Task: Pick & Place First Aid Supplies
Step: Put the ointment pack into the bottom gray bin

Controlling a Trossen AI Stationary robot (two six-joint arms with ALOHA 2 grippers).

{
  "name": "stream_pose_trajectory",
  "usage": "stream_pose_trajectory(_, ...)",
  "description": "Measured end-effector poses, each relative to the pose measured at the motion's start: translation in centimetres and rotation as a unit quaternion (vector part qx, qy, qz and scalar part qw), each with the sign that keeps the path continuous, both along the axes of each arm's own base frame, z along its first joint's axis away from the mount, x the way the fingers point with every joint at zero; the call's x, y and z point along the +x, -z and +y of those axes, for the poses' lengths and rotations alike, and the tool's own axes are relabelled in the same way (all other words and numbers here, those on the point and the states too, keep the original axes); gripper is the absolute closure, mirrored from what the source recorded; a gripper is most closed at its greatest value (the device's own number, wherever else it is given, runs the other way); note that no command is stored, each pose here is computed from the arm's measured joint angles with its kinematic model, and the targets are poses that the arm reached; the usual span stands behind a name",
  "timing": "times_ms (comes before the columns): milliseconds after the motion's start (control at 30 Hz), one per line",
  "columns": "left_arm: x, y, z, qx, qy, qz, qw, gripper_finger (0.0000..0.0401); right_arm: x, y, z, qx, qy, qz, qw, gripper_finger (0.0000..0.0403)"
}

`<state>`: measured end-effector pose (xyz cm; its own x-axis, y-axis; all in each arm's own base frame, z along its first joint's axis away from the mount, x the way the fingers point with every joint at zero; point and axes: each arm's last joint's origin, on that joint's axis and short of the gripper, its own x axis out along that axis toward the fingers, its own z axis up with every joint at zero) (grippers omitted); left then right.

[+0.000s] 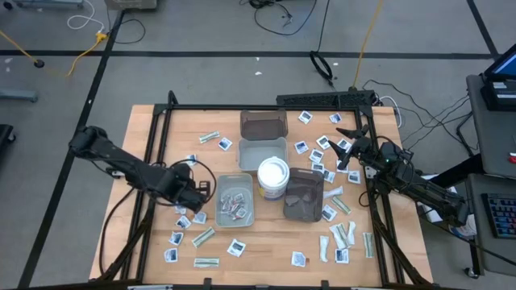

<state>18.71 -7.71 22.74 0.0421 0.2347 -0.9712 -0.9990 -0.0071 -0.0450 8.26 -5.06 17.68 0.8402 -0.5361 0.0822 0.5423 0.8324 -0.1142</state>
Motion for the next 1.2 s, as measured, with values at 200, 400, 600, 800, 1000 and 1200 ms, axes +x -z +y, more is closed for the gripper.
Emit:
stream_pose_trajectory(200,0.9,-1.3,-0.5,-0.041,0.029,-0.026,0.998,0.0399,0.0,0.0,0.0,0.0,0.0,0.0,1.0,0.014)
stream_pose_trajectory(400,3.1,-3.0,0.0,-0.039,0.047,-0.026,0.998,0.04,0.0,0.0,0.0,0.0,0.0,0.0,1.0,0.014)
stream_pose_trajectory(600,6.2,-4.3,0.2,-0.035,0.047,-0.019,0.998,0.04,0.0,0.0,0.0,0.0,0.0,0.0,1.0,0.014)
stream_pose_trajectory(800,10.1,-5.8,0.4,-0.038,0.045,-0.036,0.998,0.04,0.0,0.0,0.0,0.0,0.0,0.0,1.0,0.014)
stream_pose_trajectory(1000,13.1,-4.8,0.1,-0.037,0.04,-0.043,0.998,0.04,0.0,0.0,0.0,0.0,0.0,0.0,1.0,0.014)
stream_pose_trajectory(1200,14.8,-2.4,-0.6,-0.054,0.031,-0.031,0.998,0.0401,0.0,0.0,0.0,0.0,0.0,0.0,1.0,0.014)
